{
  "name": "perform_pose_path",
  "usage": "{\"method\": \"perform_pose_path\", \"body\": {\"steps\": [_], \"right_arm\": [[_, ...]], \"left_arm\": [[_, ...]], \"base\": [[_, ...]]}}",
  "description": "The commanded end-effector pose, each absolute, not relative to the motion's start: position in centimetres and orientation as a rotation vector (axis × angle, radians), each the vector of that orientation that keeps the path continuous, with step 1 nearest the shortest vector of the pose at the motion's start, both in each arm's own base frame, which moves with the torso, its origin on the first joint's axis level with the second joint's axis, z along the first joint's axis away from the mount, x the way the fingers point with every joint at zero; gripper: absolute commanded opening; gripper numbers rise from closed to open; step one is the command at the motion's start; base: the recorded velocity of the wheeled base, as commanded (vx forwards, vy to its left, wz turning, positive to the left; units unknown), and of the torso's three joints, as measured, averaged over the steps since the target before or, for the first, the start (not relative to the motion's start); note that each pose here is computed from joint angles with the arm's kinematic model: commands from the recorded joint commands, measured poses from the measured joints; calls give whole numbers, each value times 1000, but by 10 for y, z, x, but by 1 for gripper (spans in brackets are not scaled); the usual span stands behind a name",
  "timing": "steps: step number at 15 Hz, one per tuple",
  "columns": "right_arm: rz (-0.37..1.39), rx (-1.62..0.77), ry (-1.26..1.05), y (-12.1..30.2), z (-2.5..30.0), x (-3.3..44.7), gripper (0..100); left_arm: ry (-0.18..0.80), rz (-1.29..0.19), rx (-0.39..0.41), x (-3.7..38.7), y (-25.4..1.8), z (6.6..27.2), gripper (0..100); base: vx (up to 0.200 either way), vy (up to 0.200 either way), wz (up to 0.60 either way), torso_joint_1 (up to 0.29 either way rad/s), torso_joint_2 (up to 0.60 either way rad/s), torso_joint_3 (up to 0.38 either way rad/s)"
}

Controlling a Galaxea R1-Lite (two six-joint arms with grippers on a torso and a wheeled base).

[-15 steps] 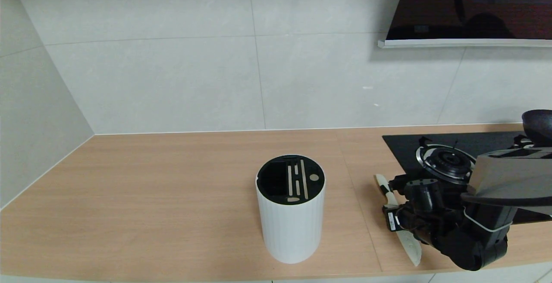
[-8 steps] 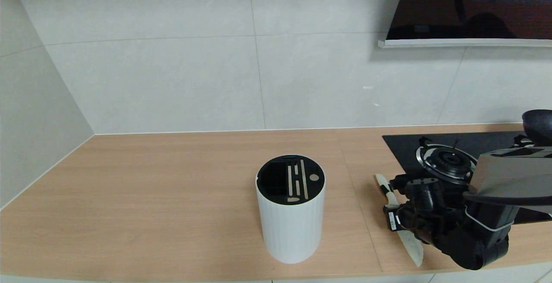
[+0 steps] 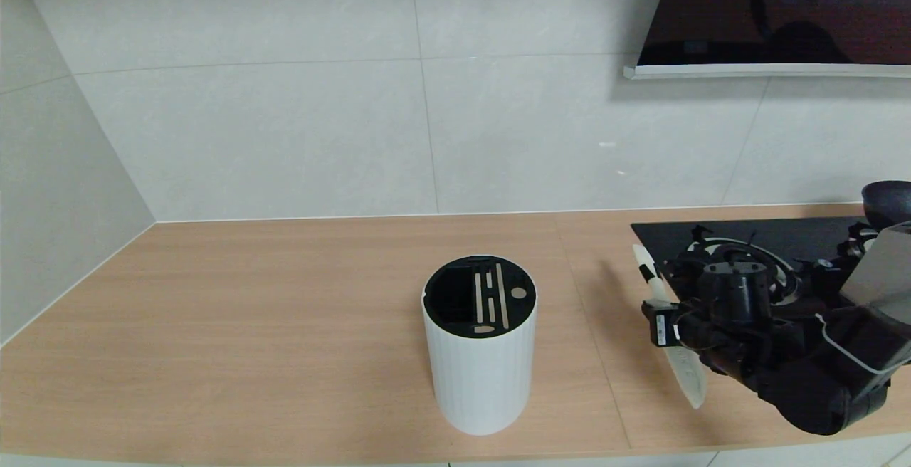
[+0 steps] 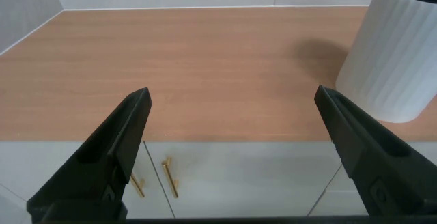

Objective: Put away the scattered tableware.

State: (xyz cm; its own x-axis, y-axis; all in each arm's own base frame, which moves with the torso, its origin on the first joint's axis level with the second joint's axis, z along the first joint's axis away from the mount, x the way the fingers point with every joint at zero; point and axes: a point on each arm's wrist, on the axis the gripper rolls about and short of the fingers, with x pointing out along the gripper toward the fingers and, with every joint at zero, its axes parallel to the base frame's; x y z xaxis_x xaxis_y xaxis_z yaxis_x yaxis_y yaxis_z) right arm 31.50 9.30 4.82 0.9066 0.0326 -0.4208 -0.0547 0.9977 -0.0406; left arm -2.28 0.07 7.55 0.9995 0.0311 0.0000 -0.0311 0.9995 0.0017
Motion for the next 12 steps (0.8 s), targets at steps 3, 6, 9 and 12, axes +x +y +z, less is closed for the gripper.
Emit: {"method": "perform_pose_path", "body": {"steps": [3,6,9,12], "right_arm": [[50,-27,318,91,71,309,0],[63,1,181,92,118,310,0],[101,21,82,106,178,318,0],[183,47,-5,134,213,319,0]], "left_arm": [[19,28,10,-21,1,76,100],[-83,-47,-63,-38,-1,119,100],[140,-283,-82,-27,-4,151,100],[253,-412,-100,26,-10,205,100]], "base": [[0,0,0,0,0,0],[0,0,0,0,0,0],[0,0,0,0,0,0],[0,0,0,0,0,0]]}}
